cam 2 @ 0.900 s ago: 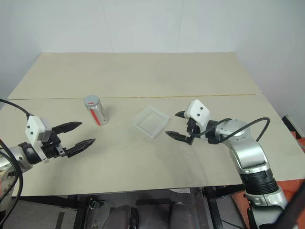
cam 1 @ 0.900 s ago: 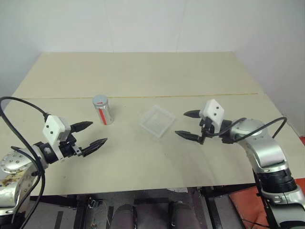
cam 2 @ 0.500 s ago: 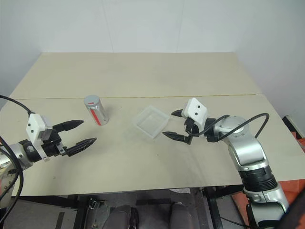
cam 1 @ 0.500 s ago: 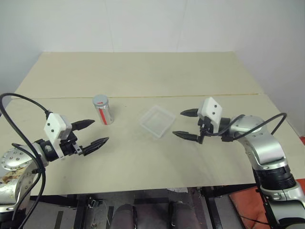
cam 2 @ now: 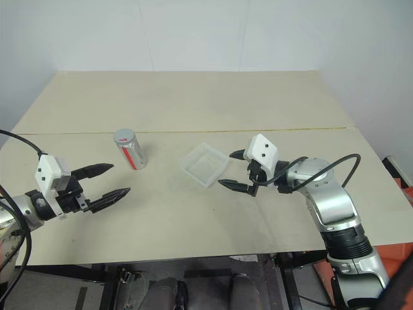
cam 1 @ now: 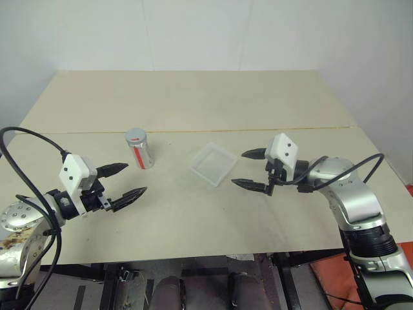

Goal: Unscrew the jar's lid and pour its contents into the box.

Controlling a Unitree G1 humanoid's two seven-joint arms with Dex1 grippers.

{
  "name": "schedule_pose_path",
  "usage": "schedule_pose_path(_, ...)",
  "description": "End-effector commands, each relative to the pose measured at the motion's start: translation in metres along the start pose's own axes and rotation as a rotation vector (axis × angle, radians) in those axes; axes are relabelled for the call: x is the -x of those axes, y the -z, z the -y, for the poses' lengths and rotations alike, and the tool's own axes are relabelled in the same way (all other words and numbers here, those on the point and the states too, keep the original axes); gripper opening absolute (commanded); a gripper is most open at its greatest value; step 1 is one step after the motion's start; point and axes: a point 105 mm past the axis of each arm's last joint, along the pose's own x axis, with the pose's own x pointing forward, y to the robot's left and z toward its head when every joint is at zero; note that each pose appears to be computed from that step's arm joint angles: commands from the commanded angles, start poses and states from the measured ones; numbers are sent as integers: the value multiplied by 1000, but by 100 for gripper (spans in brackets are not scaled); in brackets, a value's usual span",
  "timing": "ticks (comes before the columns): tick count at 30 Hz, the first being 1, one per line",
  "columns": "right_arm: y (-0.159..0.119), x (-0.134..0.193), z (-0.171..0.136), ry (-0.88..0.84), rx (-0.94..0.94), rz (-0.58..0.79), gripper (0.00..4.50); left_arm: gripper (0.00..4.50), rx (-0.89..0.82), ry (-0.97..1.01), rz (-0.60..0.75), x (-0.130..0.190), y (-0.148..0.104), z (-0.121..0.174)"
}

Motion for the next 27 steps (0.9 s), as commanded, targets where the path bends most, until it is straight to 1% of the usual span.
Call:
schedule_pose_path(1,-15,-1,2,16,60,47,446,446,23,-135,62,-6,1,-8)
schedule_pose_path(4,-16,-2,2,23,64,52,446,446,52,-245,101,-13,7,-11)
schedule_pose_path(9,-21,-3,3,33,70,68,446,446,53,-575,102,-22,23,-27)
schedule_pose_path(15,-29,-6,7,42,78,92,446,446,48,-612,132,-49,27,-17)
schedule_pose_path(19,-35,-6,7,44,85,105,446,446,51,-696,141,-61,30,-19)
schedule_pose_path(22,-37,-6,6,43,88,110,446,446,51,-767,154,-68,32,-26)
schedule_pose_path(27,-43,-4,2,35,71,146,446,446,68,-764,195,-80,30,-28)
